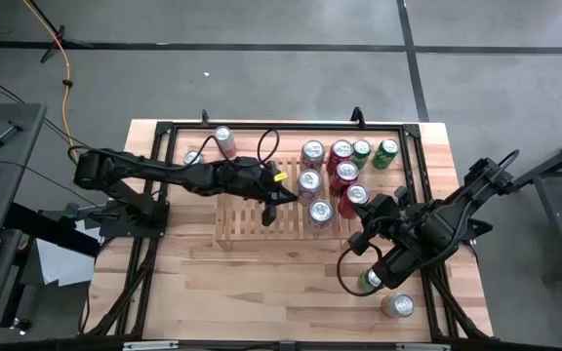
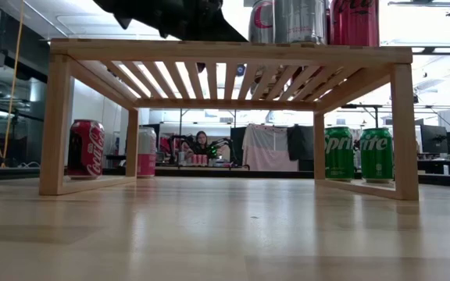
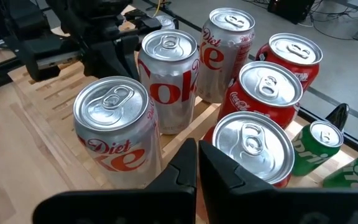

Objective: Place canned beverage on shelf
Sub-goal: Adjust the silver soda cans on the shelf

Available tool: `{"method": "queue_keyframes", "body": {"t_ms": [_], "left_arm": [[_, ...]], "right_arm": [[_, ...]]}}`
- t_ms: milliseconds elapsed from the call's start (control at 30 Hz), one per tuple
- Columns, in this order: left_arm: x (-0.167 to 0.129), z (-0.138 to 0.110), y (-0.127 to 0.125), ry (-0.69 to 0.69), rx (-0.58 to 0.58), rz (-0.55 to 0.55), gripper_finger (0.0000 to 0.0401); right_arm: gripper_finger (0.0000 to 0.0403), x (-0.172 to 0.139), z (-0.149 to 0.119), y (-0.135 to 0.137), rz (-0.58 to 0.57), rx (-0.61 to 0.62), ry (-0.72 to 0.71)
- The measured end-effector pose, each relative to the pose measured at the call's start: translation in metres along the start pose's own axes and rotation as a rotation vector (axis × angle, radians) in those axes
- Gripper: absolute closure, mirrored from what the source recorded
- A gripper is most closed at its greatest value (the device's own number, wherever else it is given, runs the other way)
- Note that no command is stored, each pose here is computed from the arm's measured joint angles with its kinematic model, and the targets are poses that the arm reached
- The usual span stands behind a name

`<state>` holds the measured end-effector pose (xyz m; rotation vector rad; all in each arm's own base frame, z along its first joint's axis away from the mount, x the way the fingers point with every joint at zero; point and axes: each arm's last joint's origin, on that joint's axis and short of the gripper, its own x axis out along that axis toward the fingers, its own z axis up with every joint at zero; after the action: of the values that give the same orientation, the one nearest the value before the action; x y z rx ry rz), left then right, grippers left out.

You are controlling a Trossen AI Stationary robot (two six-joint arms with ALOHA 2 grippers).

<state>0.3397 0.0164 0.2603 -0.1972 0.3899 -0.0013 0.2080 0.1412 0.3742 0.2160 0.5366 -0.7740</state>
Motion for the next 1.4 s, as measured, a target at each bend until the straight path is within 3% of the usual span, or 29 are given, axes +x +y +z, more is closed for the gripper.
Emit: {"method": "queue_keyframes", "body": {"t_ms": [1133,1267,1400], "left_arm": [[-0.002,0.002,0.014,-0.013,0.012,0.152,0.0401],[-0.008,0.002,0.011,0.021,0.003,0.122,0.0401],[-0.011,0.001,0.006,0.060,-0.026,-0.012,0.0401]], "right_arm": [[0.0403,0.000,0.000,0.000,0.000,-0.001,0.000],[0.0403,0.000,0.000,0.000,0.001,-0.001,0.008],[0.0403,0.000,0.000,0.000,0.001,-0.001,0.009]]}}
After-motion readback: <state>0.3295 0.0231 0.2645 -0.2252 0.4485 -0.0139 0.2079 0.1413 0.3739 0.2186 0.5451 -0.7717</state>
